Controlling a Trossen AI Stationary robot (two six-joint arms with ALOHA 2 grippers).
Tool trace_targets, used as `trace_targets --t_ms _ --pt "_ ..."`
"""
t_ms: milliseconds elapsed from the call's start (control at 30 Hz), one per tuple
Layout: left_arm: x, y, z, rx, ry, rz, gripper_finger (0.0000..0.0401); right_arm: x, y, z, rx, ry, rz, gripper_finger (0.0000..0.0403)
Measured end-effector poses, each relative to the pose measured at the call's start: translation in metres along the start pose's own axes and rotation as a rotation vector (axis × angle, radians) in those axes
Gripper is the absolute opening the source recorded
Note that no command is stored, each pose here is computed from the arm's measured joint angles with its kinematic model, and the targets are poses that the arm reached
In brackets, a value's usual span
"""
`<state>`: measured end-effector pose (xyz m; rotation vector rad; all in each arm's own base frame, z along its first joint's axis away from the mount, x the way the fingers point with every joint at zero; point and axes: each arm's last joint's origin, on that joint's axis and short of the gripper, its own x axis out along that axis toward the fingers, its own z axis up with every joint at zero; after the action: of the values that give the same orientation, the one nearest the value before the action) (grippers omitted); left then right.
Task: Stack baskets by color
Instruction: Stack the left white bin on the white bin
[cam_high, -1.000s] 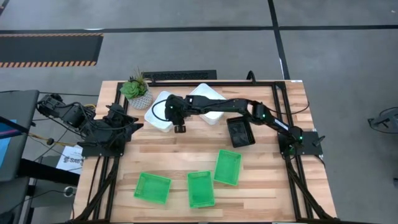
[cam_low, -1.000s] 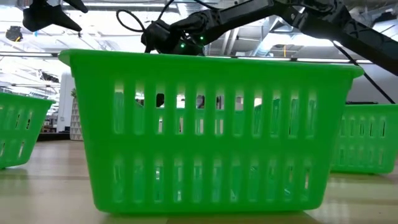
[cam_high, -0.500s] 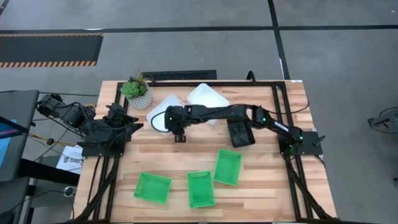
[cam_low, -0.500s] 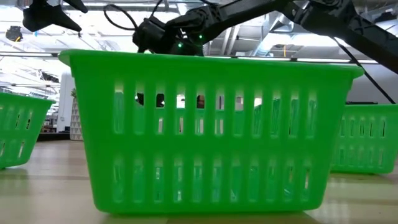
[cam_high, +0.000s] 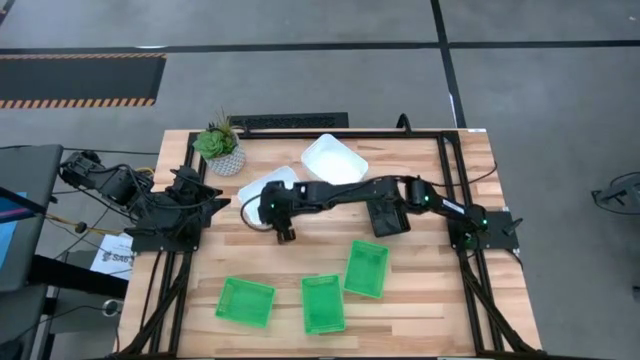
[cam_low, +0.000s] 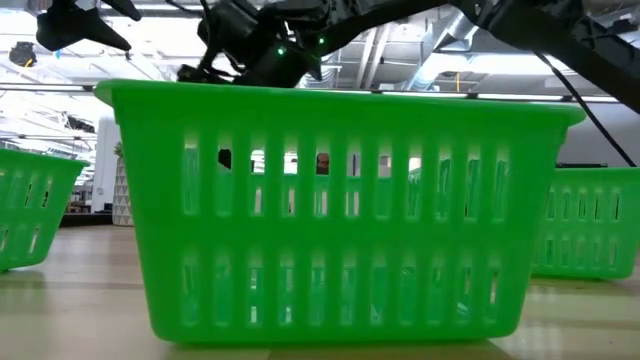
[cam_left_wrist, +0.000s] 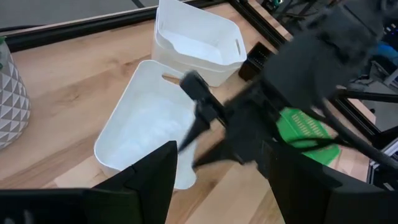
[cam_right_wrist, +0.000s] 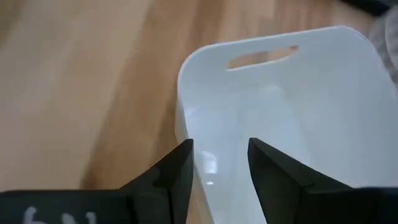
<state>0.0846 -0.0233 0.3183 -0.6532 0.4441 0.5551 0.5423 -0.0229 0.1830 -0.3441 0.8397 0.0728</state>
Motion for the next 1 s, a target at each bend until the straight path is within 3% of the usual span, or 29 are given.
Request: trace_targets --t_ms 167,500,900,1000 --pt "0.000 0.000 0.000 -0.002 0.000 0.000 0.0224 -0.002 -0.015 -0.012 0.022 0.076 0.002 0.0175" --pt "0.000 0.000 0.000 0.003 0.001 0.000 0.0224 0.003 -0.015 -0.034 0.017 0.237 0.056 0.0168" --pt "0.000 0.000 0.000 0.005 0.001 0.000 0.0224 0.003 -0.018 -0.034 0.036 0.238 0.033 0.0019" --pt "0.000 0.000 0.000 0.005 0.001 0.000 0.0224 0.003 -0.017 -0.029 0.058 0.226 -0.034 0.0011"
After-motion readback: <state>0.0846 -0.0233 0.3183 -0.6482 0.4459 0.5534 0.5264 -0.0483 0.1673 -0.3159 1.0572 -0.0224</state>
